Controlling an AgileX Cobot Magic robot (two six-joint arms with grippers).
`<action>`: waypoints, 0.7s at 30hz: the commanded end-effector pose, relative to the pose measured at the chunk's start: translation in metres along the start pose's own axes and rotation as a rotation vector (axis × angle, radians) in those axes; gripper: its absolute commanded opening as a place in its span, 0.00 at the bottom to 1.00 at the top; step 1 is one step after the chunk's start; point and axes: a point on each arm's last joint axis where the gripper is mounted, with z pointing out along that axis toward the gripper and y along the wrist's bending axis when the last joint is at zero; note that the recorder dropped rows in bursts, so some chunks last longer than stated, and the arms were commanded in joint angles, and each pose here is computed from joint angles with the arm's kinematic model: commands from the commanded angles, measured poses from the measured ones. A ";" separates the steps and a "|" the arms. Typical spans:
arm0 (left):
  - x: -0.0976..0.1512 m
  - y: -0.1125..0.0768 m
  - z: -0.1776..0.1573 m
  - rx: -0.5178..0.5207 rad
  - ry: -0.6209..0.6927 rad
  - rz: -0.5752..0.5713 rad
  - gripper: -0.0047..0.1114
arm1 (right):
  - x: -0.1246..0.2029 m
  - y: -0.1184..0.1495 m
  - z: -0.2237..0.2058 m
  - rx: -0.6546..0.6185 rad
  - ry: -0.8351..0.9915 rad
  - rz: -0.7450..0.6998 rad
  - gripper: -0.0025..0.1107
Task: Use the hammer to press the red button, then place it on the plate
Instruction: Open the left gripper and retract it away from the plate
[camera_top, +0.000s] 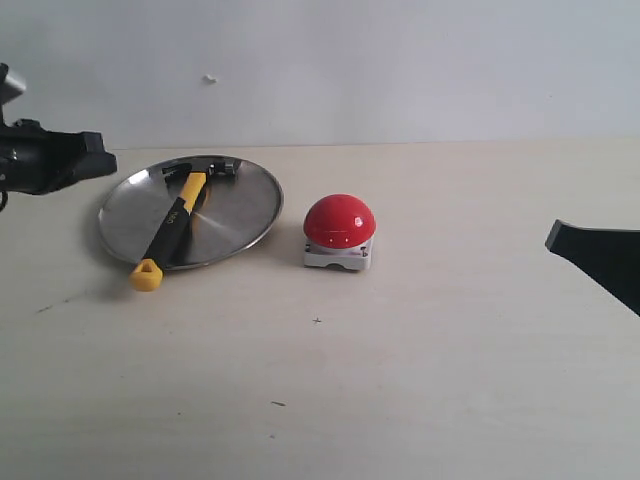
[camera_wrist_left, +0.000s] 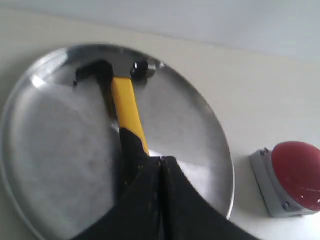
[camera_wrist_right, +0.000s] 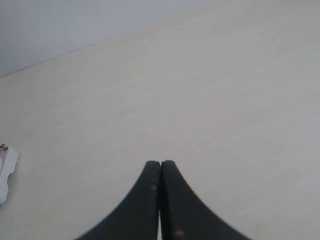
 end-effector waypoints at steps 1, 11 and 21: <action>-0.012 -0.019 -0.040 -0.082 -0.174 0.082 0.04 | 0.000 -0.001 0.000 0.003 -0.005 -0.002 0.02; -0.003 -0.091 -0.130 -0.067 -0.501 0.313 0.04 | 0.000 -0.001 0.000 0.003 -0.005 -0.002 0.02; 0.022 -0.135 -0.203 -0.093 -0.642 0.407 0.04 | 0.000 -0.001 0.000 0.003 -0.005 -0.002 0.02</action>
